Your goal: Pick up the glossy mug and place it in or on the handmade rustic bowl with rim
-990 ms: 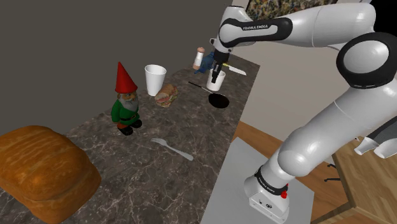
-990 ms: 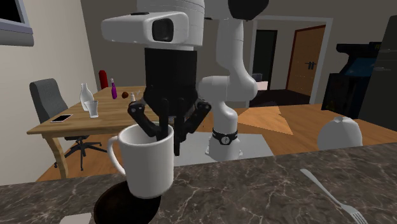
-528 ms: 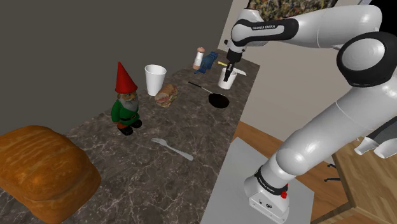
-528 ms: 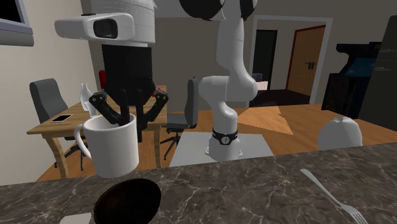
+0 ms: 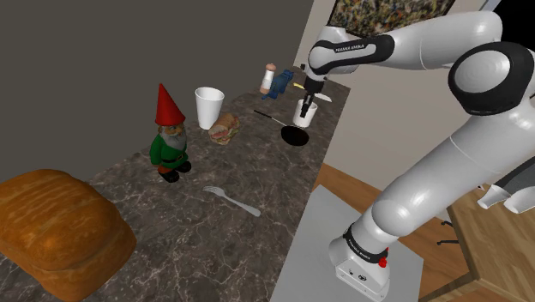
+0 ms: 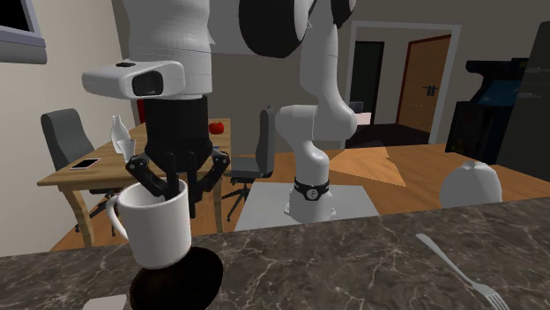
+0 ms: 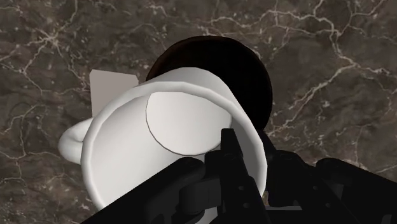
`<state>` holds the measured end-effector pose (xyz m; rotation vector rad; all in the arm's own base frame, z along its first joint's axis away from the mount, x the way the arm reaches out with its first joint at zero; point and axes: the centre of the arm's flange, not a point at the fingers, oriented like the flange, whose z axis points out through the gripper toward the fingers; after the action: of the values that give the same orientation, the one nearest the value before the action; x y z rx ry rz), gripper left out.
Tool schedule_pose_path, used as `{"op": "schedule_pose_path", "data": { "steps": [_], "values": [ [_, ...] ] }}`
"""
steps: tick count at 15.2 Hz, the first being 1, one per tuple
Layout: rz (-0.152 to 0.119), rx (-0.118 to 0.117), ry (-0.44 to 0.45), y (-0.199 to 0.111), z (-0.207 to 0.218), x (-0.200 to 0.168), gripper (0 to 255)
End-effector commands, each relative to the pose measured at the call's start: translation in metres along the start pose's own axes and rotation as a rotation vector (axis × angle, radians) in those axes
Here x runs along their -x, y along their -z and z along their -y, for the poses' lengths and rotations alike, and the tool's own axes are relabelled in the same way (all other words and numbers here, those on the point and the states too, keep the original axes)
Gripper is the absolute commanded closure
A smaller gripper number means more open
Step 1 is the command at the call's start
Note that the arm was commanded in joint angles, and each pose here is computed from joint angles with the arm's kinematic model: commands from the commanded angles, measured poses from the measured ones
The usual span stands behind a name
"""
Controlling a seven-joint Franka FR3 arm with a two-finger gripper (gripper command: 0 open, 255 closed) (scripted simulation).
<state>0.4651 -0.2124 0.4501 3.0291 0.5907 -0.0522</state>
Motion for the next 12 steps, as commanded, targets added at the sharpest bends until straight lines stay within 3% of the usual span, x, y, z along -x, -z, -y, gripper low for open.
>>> {"op": "schedule_pose_path", "data": {
  "steps": [1,8,12],
  "values": [
    [-0.001,0.001,0.000,-0.011,0.000,0.000,255],
    [-0.001,0.001,0.000,-0.051,0.002,-0.002,255],
    [-0.001,0.001,0.000,-0.051,0.002,-0.002,255]
  ]
}}
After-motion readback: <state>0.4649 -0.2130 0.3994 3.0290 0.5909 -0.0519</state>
